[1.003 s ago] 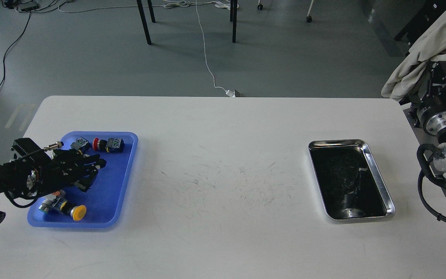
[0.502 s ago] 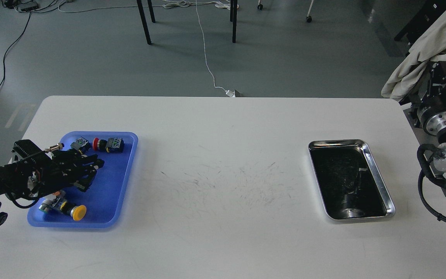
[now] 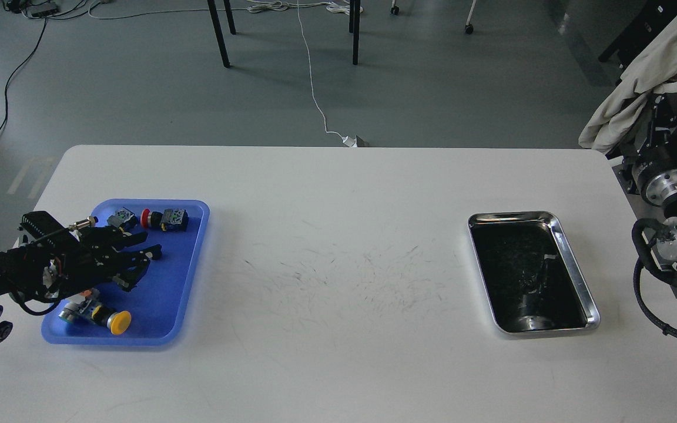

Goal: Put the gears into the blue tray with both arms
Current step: 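Lower the black part into the blue tray and open the left gripper, then raise the left arm away and bring the right gripper toward the steel tray, then lower the right gripper into the steel tray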

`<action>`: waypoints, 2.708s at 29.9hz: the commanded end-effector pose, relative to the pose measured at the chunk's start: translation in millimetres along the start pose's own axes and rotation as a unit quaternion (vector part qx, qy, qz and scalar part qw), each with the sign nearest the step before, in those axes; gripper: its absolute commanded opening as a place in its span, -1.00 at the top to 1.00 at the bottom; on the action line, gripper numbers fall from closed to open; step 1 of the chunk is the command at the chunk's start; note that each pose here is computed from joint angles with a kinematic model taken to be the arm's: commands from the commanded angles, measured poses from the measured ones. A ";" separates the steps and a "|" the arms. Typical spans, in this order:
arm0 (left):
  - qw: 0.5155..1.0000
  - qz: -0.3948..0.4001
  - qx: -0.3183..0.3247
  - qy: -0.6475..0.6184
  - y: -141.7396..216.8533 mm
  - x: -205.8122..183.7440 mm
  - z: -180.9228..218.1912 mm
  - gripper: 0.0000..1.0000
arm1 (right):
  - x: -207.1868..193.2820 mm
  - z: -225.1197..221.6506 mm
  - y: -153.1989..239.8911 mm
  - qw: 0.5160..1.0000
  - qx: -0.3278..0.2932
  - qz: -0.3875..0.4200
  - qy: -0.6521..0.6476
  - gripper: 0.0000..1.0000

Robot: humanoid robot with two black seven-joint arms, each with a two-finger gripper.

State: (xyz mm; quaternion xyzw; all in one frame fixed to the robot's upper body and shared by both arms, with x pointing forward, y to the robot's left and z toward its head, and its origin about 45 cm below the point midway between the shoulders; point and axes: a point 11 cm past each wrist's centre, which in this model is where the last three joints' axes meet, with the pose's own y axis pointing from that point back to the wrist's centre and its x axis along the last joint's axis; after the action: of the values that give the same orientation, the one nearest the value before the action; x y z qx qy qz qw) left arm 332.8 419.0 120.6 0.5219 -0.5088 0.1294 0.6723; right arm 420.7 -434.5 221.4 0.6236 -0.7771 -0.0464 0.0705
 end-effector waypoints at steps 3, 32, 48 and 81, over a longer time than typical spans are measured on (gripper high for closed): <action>0.997 0.042 0.028 0.053 1.7 17.7 -11.8 -0.23 | -1.0 -3.0 -1.2 1.000 0.000 -0.002 0.000 -0.98; 0.744 0.311 0.003 0.591 29.5 176.4 -88.3 -0.71 | -13.7 -11.1 34.0 0.980 -0.030 -0.186 0.064 -0.98; 0.637 0.347 -0.056 0.686 0.4 186.7 -67.3 -0.93 | 7.7 -21.1 60.4 0.855 -0.098 -0.362 0.358 -0.98; 0.604 0.362 -0.047 0.709 6.9 176.8 -75.2 -0.96 | -38.0 -7.5 91.8 0.526 -0.026 -0.543 0.655 -0.97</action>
State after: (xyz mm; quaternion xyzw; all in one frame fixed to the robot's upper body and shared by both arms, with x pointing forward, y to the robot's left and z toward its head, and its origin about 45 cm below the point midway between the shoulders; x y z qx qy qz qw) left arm 448.8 420.6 273.7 0.0068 -0.0252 0.6672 0.7444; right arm 343.7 -378.6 247.1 0.7959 -0.0659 0.3037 0.5196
